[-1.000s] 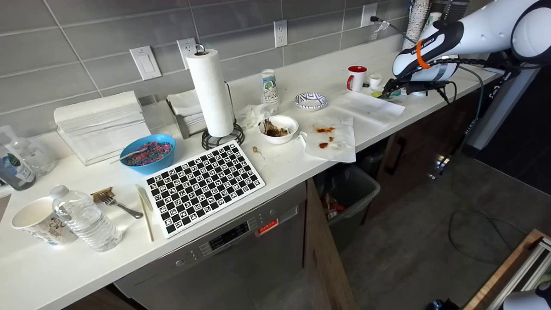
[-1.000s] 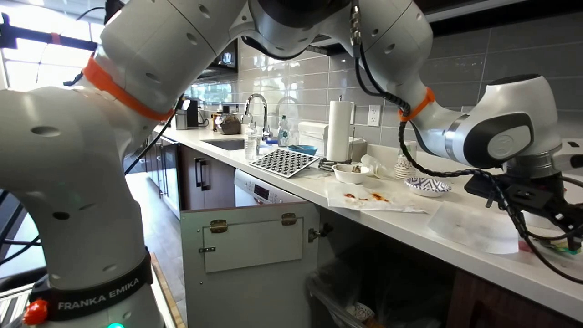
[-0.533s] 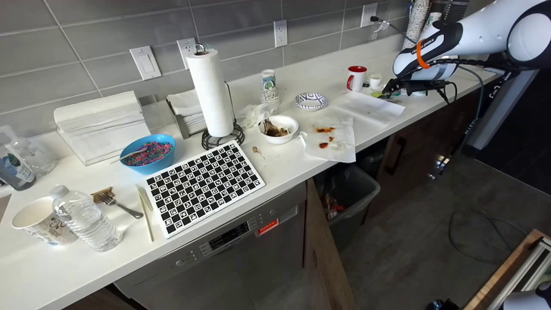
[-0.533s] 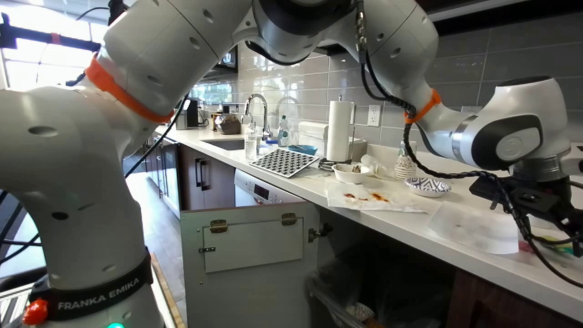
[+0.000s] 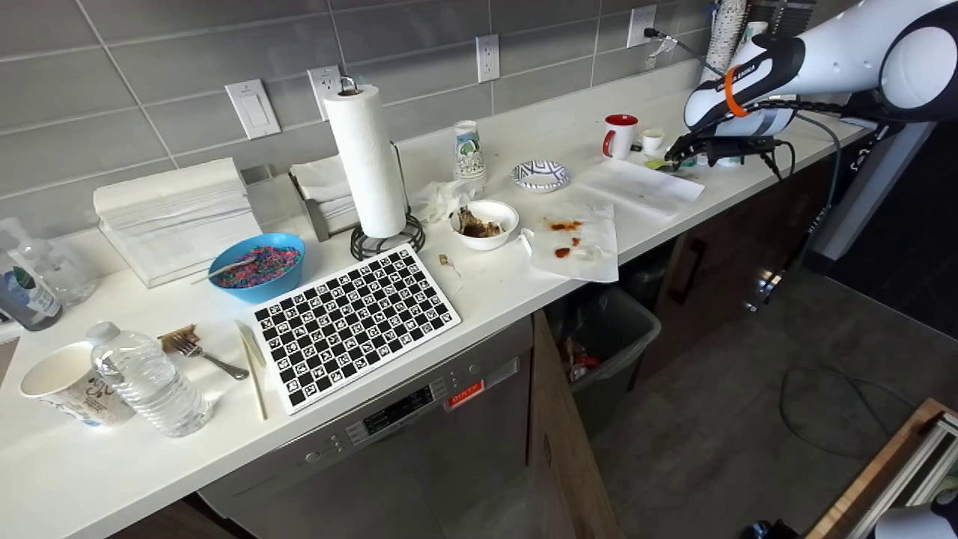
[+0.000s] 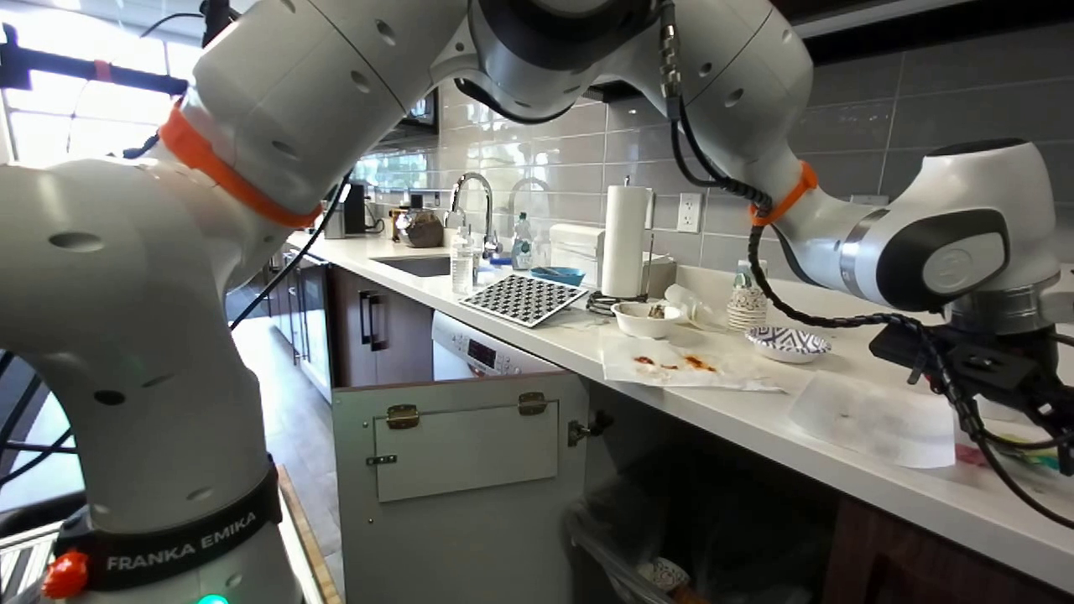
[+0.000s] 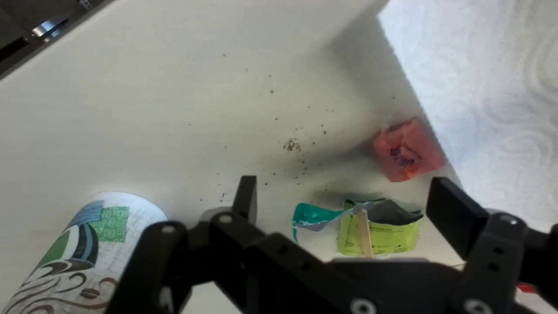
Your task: Pick up the small pink paper on the right and throw it in the bin below
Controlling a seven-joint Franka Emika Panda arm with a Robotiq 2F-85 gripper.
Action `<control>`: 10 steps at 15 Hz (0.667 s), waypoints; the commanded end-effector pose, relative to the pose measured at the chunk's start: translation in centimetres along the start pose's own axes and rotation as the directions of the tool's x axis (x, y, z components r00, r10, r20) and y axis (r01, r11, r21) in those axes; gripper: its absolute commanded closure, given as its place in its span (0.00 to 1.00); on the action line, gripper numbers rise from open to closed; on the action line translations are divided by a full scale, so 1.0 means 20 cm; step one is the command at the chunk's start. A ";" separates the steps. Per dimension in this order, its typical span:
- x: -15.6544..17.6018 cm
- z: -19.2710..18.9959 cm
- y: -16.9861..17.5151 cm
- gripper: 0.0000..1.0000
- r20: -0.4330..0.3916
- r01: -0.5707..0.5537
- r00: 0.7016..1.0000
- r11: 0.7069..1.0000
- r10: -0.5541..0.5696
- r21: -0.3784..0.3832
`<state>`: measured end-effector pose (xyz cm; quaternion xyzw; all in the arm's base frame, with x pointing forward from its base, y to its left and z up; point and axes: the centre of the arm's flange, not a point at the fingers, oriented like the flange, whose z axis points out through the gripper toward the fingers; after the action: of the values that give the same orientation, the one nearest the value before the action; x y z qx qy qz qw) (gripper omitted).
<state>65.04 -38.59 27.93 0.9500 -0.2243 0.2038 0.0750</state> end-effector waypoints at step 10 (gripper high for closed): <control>0.00 0.10 -0.03 0.09 0.042 -0.001 0.999 1.000 0.001 0.008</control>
<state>65.23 -38.18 26.34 0.9527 -0.2221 0.1952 0.0705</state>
